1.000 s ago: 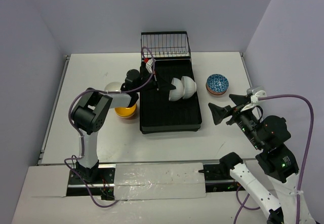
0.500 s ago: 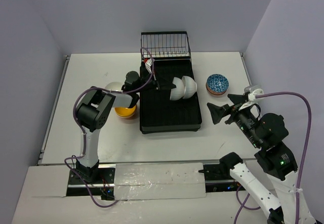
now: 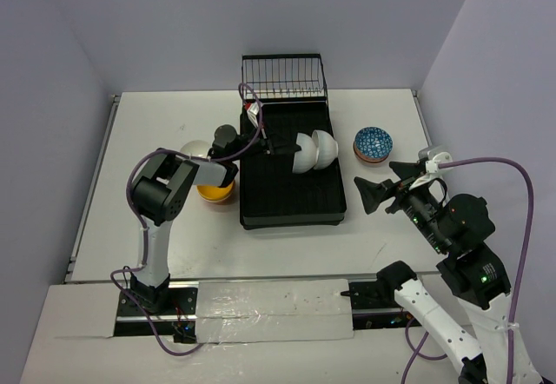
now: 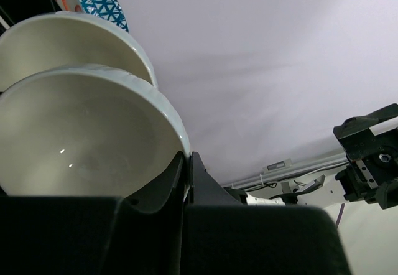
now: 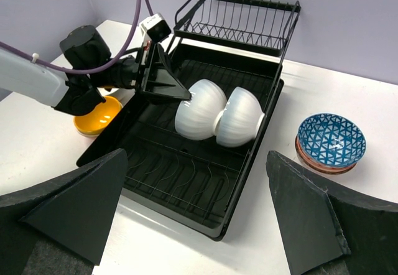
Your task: Load the bowls into the dish rack
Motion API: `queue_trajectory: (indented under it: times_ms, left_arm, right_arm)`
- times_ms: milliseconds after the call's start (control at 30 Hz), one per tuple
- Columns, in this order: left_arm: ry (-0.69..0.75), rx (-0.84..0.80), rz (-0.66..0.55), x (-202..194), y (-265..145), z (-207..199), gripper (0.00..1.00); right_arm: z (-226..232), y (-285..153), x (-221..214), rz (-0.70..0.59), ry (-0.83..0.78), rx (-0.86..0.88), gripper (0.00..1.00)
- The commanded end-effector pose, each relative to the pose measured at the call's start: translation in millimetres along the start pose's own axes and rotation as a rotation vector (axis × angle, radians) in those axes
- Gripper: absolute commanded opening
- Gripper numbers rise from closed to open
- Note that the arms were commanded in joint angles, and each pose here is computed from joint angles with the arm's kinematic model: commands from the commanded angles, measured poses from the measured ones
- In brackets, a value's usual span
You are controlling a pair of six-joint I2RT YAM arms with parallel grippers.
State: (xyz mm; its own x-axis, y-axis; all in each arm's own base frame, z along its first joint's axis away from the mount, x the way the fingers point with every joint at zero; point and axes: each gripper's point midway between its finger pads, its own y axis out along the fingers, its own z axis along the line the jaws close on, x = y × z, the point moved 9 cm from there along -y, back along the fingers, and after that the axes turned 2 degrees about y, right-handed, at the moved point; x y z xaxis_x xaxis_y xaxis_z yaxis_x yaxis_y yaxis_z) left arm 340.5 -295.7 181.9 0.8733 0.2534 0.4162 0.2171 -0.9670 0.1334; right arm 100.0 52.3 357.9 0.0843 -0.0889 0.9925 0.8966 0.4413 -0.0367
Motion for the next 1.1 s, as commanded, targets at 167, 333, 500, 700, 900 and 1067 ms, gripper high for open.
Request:
queue_trajectory:
  times_ms: [167, 333, 500, 700, 900, 1067]
  left_arm:
    - [0.053, 0.022, -0.018, -1.0, 3.5, 0.2, 0.0]
    - [0.033, 0.033, -0.003, -2.0, 4.9, 9.6, 0.0]
    - [0.014, 0.056, -0.009, -2.1, 5.8, 15.4, 0.0]
    - [-0.025, 0.038, -0.028, -4.0, 4.8, 17.6, 0.0]
    - [-0.069, 0.001, -0.033, -7.5, 3.3, 17.1, 0.0]
    - [-0.056, 0.018, -0.035, -7.1, 3.3, 14.5, 0.0]
  right_arm:
    - [3.7, -2.3, 10.2, -0.031, 0.004, 0.028, 1.0]
    - [3.6, -2.3, 11.2, -0.031, -0.005, 0.03, 1.0]
    - [3.6, -1.8, 11.7, -0.036, -0.002, 0.029, 1.0]
    - [3.6, -2.2, 10.9, -0.038, 0.002, 0.028, 1.0]
    - [3.9, -1.8, 12.0, -0.038, 0.007, 0.028, 1.0]
    - [3.7, -2.5, 11.4, -0.04, 0.01, 0.025, 1.0]
